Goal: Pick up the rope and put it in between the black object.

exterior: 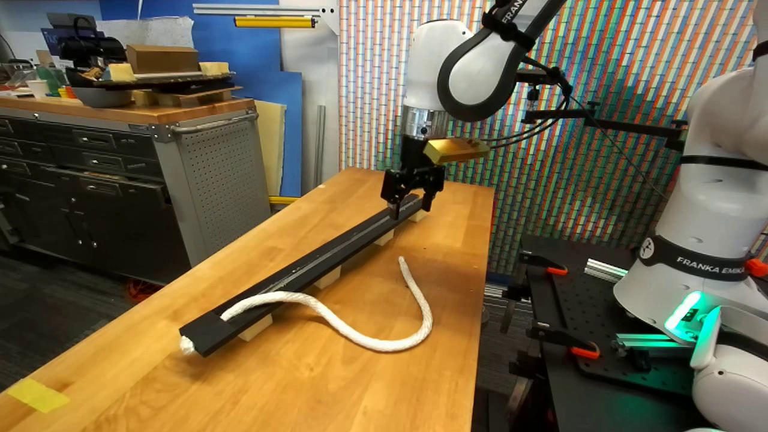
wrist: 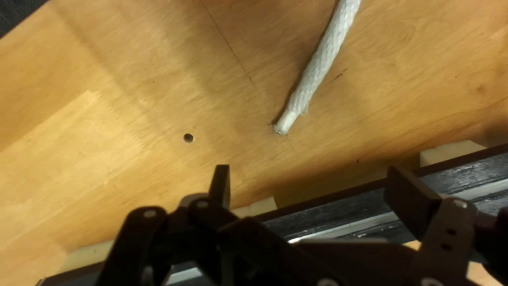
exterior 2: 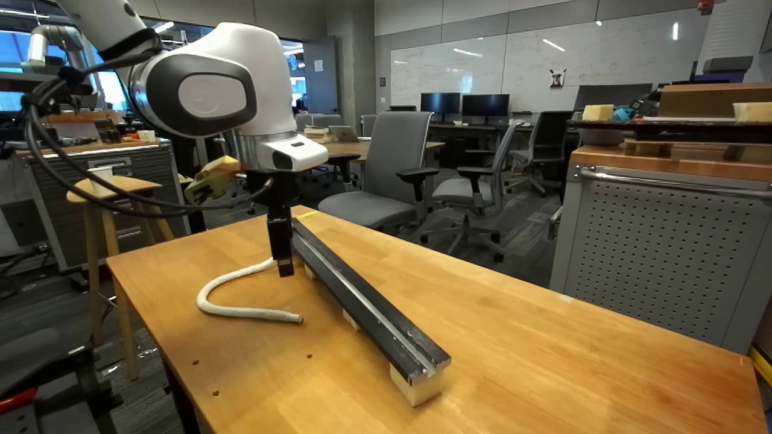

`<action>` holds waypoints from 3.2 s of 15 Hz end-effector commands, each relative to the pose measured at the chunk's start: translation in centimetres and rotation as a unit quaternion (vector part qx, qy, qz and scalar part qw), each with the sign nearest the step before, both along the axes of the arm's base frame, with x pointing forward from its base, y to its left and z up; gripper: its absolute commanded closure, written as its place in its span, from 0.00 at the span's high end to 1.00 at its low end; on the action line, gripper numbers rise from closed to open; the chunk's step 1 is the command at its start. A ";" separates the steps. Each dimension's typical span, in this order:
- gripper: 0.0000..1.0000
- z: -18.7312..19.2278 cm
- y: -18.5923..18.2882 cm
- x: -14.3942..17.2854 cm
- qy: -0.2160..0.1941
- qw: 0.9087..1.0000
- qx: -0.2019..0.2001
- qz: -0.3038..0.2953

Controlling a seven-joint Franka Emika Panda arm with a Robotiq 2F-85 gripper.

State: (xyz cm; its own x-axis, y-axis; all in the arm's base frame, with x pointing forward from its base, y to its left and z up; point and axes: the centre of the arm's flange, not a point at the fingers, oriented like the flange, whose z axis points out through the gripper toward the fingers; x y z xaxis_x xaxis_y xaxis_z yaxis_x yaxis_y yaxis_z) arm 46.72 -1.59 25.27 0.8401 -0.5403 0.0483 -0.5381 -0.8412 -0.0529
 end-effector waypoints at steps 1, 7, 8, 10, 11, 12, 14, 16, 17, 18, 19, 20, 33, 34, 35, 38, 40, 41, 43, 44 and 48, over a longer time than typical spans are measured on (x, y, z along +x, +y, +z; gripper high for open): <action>1.00 -2.3 0.3 -1.4 -0.001 0.999 0.004 -0.052; 1.00 -4.3 2.2 -0.5 -0.011 0.995 0.025 -0.091; 1.00 -4.7 2.5 -0.2 -0.011 0.995 0.024 -0.100; 1.00 -5.7 3.1 0.1 -0.009 0.994 0.017 -0.108; 1.00 -6.4 3.4 0.2 -0.006 0.993 0.013 -0.115; 1.00 -6.9 3.7 0.4 -0.005 0.993 0.011 -0.120; 1.00 -7.8 3.8 1.0 -0.003 0.992 0.008 -0.128; 1.00 -8.5 3.5 1.7 0.000 0.991 0.003 -0.137; 1.00 -8.8 3.3 2.0 0.002 0.990 0.001 -0.141; 1.00 -9.1 3.1 2.3 0.004 0.989 -0.001 -0.145; 0.99 -9.3 2.8 2.6 0.004 0.989 -0.003 -0.149; 0.95 -9.5 2.6 2.9 0.005 0.988 -0.006 -0.153; 0.25 -10.0 2.7 1.8 0.032 0.989 -0.011 -0.145; 0.28 -9.9 2.9 1.4 0.033 0.989 -0.013 -0.141; 0.09 -9.8 3.2 1.1 0.034 0.990 -0.014 -0.138; 0.00 -9.7 3.9 0.7 0.031 0.991 -0.023 -0.131; 0.03 -9.3 3.9 0.7 0.024 0.991 -0.030 -0.127; 0.03 -9.2 3.8 0.7 0.022 0.991 -0.034 -0.126; 0.03 -8.7 3.3 0.9 0.016 0.991 -0.037 -0.127; 0.03 -8.4 3.1 1.0 0.011 0.991 -0.037 -0.128; 0.03 -6.0 2.4 1.3 -0.007 0.991 -0.028 -0.134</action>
